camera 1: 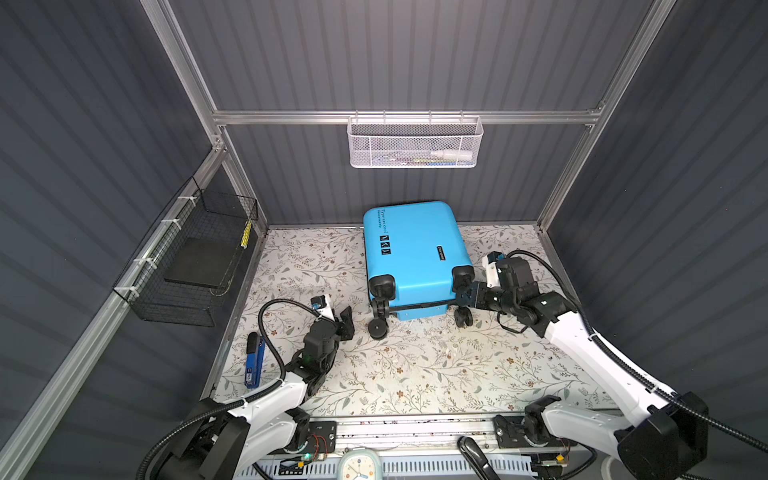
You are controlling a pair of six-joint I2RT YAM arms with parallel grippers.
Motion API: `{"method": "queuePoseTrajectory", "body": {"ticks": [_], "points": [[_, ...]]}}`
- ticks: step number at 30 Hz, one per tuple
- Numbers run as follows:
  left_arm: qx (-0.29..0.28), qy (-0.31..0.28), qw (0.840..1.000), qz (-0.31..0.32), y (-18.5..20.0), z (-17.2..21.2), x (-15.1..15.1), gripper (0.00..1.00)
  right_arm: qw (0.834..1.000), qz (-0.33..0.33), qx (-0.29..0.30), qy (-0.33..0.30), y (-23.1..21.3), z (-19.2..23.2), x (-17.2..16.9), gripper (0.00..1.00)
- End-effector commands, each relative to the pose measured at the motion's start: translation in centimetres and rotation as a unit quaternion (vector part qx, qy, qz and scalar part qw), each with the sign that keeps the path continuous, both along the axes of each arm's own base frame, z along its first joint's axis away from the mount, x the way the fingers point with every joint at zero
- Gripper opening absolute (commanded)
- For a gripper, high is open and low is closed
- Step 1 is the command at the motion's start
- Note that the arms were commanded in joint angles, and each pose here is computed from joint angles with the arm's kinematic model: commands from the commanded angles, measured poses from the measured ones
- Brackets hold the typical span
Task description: Pack the luggage
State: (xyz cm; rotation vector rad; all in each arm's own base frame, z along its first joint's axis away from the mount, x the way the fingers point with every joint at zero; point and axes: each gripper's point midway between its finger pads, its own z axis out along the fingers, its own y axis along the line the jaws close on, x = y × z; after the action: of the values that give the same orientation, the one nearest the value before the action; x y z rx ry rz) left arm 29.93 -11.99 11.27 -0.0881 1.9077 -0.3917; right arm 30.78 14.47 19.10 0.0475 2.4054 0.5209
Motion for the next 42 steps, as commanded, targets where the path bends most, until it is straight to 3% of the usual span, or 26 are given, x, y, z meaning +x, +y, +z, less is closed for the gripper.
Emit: {"method": "queuePoseTrajectory", "body": {"ticks": [1, 5, 18, 30, 36, 42], "points": [[0.008, -0.024, 0.996, -0.087, -2.6, 0.3, -0.6, 0.59, 0.997, -0.003, -0.024, 0.077, -0.9, -3.5, -2.3, 0.0], [0.011, -0.028, 0.988, -0.148, -4.8, -0.3, -0.7, 0.6, 0.997, -0.001, -0.023, 0.077, -0.8, -3.5, -2.4, 0.0], [0.048, -0.133, 0.966, -0.215, -7.9, -1.3, 0.9, 0.6, 0.997, 0.008, -0.016, 0.075, -0.6, -3.4, -2.9, 0.0], [0.088, -0.156, 0.962, -0.206, -7.0, -0.8, 1.9, 0.5, 0.997, 0.021, -0.011, 0.078, -0.4, -3.6, -3.3, 0.0], [0.088, -0.156, 0.963, -0.2, -6.2, -0.8, 2.7, 0.38, 0.997, 0.023, -0.014, 0.078, -0.5, -3.7, -3.5, 0.0], [0.083, -0.158, 0.96, -0.214, -6.6, -0.7, 3.1, 0.37, 0.997, 0.023, -0.016, 0.077, -0.6, -3.8, -3.5, 0.0]]}}
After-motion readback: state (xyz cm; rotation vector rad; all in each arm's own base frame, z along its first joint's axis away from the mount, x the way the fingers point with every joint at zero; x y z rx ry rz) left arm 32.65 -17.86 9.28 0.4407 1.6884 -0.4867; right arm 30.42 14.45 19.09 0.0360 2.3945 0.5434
